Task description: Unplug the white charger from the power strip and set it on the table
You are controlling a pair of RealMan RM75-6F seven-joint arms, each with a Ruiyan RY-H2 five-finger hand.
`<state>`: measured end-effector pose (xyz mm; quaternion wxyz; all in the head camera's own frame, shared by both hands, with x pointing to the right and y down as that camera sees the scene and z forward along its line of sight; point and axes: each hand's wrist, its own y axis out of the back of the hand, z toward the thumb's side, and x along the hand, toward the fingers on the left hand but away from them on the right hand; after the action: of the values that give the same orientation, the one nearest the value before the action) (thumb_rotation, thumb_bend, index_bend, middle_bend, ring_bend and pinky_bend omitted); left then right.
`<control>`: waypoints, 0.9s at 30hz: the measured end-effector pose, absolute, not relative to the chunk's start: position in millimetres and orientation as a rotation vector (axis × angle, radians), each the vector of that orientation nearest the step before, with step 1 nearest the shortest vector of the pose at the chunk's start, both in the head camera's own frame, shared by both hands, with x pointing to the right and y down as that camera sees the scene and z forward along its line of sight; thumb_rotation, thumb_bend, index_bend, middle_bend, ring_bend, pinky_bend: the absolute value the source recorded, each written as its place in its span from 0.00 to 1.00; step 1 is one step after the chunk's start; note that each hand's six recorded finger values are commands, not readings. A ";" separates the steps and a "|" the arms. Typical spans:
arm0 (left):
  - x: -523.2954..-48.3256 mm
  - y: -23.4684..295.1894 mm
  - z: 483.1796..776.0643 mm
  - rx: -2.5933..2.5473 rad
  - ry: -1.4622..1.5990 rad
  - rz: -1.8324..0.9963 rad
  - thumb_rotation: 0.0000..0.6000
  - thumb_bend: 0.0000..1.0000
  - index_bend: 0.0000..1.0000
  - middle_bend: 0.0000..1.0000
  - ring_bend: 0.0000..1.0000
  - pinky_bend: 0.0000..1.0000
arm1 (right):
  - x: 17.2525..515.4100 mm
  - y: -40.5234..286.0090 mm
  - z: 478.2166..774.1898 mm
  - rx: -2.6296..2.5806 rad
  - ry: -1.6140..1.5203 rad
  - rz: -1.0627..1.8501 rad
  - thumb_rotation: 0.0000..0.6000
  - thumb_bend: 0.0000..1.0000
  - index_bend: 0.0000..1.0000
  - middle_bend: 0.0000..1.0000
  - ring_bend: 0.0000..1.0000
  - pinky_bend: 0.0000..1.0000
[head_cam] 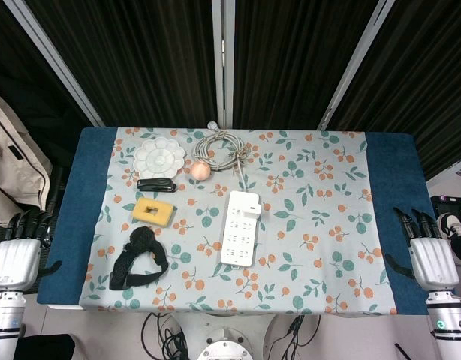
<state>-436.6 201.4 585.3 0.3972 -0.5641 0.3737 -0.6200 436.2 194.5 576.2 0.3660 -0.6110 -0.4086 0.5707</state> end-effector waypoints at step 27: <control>-294.8 153.5 609.2 -1.720 0.592 -1.118 1.00 0.15 0.27 0.25 0.13 0.13 | 326.0 127.4 588.2 -1.849 -0.746 1.196 1.00 0.21 0.03 0.17 0.05 0.11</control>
<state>-294.8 153.5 609.2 0.4822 -0.7059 0.2428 -0.4586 326.0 127.4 588.2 0.3969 -0.7301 -0.2944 0.4720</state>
